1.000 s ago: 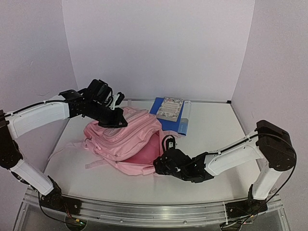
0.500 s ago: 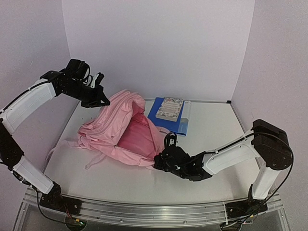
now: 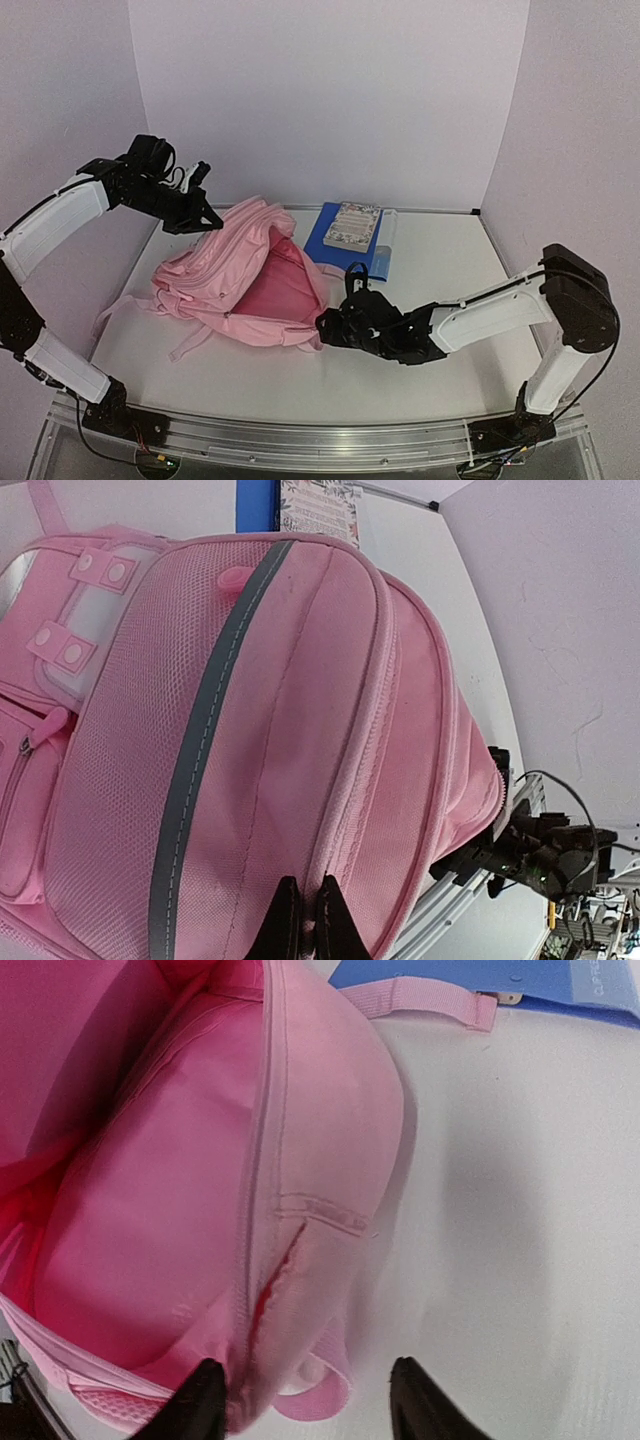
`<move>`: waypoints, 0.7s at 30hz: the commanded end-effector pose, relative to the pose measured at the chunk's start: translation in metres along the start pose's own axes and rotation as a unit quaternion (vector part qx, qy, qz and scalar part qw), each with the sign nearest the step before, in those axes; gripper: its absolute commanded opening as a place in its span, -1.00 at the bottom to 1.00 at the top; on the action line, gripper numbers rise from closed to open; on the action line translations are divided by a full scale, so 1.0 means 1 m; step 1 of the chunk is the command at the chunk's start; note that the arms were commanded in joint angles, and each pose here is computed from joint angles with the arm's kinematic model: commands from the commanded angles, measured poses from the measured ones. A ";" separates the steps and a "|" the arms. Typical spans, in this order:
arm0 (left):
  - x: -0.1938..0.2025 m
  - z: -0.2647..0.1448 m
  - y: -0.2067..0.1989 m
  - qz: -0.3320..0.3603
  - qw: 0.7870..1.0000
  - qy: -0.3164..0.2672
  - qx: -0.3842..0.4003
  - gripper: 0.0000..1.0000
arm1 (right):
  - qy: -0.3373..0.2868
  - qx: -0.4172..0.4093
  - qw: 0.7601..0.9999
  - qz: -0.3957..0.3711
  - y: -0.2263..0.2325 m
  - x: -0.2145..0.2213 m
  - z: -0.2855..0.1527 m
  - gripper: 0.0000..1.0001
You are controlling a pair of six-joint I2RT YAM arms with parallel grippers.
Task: Pack the student bag
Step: Unzip the student bag at the center of the board, then move the book to the center of the board.
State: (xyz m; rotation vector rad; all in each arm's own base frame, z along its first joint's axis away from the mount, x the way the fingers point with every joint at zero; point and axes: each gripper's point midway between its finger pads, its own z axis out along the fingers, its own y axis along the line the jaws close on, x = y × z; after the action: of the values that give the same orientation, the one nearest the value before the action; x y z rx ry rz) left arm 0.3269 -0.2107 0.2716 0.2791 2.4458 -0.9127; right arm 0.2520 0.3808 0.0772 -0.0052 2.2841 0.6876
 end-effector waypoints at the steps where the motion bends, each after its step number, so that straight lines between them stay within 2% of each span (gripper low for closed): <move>1: -0.040 -0.042 -0.050 0.105 0.983 -0.116 0.099 -1.00 | -0.024 0.040 0.996 -0.071 0.009 -0.054 -0.032 0.62; 4: -0.028 -0.041 -0.055 0.124 0.979 -0.107 0.123 -1.00 | -0.029 0.077 0.993 -0.084 -0.007 -0.083 -0.035 0.88; 7: -0.022 -0.042 -0.052 0.140 0.976 -0.118 0.119 -1.00 | -0.031 0.093 0.992 -0.077 -0.027 -0.112 -0.030 0.97; 14: -0.022 -0.040 -0.017 0.153 0.973 -0.167 0.033 -0.99 | -0.005 0.108 0.994 -0.033 -0.084 -0.166 0.014 0.95; 21: -0.010 -0.030 -0.010 0.135 0.978 -0.155 0.039 -1.00 | 0.010 0.054 0.998 0.012 -0.109 -0.211 0.067 0.65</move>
State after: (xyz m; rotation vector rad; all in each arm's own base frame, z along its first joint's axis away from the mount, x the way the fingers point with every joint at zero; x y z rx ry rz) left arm 0.3008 -0.1958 0.2372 0.4210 2.3206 -0.8605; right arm 0.4433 0.2641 0.1187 0.1181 2.3449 0.4221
